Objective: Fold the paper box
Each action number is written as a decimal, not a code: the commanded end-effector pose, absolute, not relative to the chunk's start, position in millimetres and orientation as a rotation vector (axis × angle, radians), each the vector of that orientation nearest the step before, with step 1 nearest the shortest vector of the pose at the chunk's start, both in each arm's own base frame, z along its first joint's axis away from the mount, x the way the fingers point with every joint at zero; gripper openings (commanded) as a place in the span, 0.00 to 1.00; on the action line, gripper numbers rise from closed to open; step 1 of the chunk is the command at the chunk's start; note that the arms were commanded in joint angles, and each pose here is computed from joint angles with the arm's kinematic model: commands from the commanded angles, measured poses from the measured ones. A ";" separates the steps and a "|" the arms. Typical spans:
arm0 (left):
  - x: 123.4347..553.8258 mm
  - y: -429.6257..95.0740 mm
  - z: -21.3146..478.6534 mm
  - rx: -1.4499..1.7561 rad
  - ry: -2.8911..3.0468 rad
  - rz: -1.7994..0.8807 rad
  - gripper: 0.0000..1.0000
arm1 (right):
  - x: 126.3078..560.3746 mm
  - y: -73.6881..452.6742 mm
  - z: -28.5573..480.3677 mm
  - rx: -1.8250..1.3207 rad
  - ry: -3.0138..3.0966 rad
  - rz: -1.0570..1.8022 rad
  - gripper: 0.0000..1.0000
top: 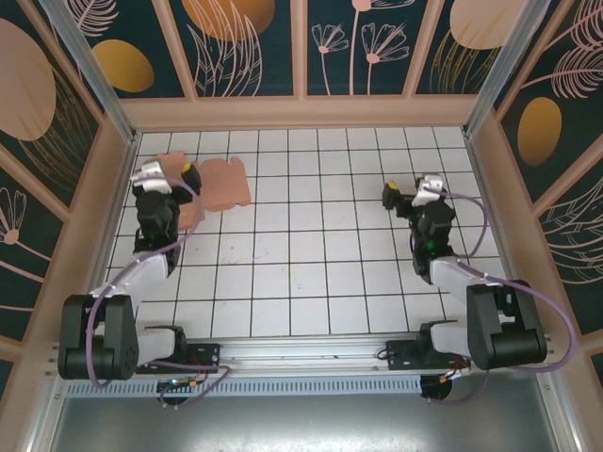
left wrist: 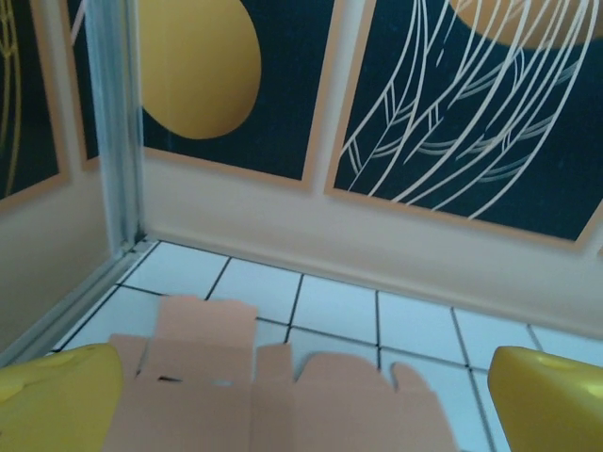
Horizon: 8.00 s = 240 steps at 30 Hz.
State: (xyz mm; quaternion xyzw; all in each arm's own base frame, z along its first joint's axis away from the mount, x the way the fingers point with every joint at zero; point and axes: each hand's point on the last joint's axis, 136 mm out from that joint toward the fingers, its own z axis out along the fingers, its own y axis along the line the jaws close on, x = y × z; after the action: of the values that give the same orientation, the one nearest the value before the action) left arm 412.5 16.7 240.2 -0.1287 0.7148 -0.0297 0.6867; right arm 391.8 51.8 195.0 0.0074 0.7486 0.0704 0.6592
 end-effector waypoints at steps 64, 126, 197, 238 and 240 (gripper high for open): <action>434.3 -98.6 72.0 -0.341 2.292 -0.475 0.87 | 386.3 196.4 150.3 -0.113 2.077 0.695 0.99; 442.9 -181.3 39.1 -0.255 2.405 -0.722 0.68 | 312.2 315.3 50.9 0.279 2.354 1.210 0.47; 404.9 -152.2 145.6 0.044 2.266 -0.584 0.98 | 322.5 305.3 65.0 -1.199 2.379 1.009 0.00; 310.4 -123.8 22.7 -0.462 2.578 -0.664 0.60 | 331.1 316.8 14.1 -0.512 2.509 0.886 0.67; 300.3 -134.4 24.5 -0.449 2.580 -0.711 0.61 | 354.5 311.4 10.5 -0.484 2.521 0.840 0.66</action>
State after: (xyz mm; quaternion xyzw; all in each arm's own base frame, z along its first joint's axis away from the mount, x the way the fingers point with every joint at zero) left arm 319.1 -120.5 28.0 -0.1512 0.9310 -0.2276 0.2419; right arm 328.3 335.7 39.8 -0.1972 0.8810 0.3659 0.2260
